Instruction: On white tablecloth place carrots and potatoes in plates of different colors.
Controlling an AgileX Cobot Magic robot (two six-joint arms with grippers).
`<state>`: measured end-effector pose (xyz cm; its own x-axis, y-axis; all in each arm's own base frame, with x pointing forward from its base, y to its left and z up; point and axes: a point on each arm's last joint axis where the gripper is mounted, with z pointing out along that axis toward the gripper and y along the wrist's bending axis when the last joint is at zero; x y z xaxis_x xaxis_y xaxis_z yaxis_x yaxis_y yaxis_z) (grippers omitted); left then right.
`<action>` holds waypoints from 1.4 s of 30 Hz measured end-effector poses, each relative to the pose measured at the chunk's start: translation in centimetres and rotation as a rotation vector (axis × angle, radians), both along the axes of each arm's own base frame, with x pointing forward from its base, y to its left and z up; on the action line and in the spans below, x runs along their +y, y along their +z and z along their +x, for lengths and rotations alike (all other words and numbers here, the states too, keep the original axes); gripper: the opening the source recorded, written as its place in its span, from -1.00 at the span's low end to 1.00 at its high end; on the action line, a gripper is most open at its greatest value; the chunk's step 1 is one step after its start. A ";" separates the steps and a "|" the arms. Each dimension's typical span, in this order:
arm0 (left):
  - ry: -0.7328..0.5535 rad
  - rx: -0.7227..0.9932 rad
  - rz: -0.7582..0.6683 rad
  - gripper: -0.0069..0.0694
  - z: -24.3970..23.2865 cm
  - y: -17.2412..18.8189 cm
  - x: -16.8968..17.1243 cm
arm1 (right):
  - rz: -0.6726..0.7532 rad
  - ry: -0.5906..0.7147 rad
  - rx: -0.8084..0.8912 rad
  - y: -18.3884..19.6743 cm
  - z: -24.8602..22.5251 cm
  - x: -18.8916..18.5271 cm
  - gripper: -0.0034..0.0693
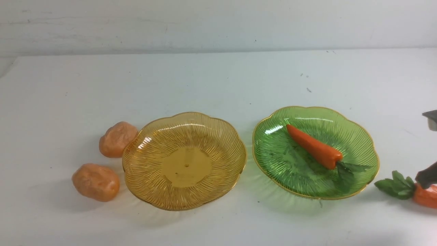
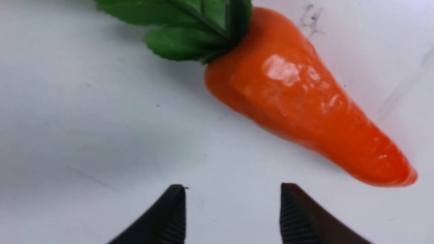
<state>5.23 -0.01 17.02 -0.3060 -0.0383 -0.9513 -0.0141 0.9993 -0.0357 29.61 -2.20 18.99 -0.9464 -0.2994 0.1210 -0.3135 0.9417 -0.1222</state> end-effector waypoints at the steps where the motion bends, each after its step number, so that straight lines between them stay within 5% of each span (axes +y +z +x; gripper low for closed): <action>1: 0.000 0.000 0.000 -0.75 0.0 0.0 0.0 | -0.022 0.029 0.008 -0.3 0.1 -0.2 0.23; 7: 0.000 0.000 0.000 -0.75 0.0 0.0 0.0 | -0.083 0.120 0.010 -1.3 0.8 -0.8 0.75; 15: 0.000 0.000 0.000 -0.75 0.0 0.0 0.0 | -0.088 0.222 -0.013 -3.2 2.2 -0.9 0.87; 20: 0.000 0.000 0.000 -0.75 0.0 0.0 0.0 | -0.082 0.234 0.020 -4.3 2.4 -0.9 0.68; 22: 0.000 0.000 0.000 -0.75 0.0 0.0 0.0 | -0.086 0.217 0.041 -4.2 2.2 -1.0 0.48; 25: 0.000 0.000 0.000 -0.75 0.0 0.0 0.0 | -0.106 0.157 0.097 -3.1 2.4 -1.2 -0.16; 26: 0.000 0.000 0.000 -0.75 0.0 0.0 0.0 | -0.111 0.145 0.092 -2.8 2.6 -1.2 -0.21; 33: 0.000 0.000 0.000 -0.75 0.0 0.0 0.0 | -0.075 -0.146 -0.249 5.6 5.2 -0.9 -0.15; 38: 0.000 0.000 0.000 -0.75 0.0 0.0 0.0 | 0.175 -0.288 -0.383 10.2 4.7 1.2 -0.15; 42: 0.000 0.000 -0.001 -0.75 0.0 0.0 0.0 | 0.386 -0.269 -0.343 10.2 4.9 5.2 -0.15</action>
<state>5.23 -0.02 17.02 -0.3060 -0.0392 -0.9512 -0.0141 0.9992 -0.0366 34.51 3.02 29.23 -0.9610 -0.0047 -0.2765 -0.0606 0.9792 0.1937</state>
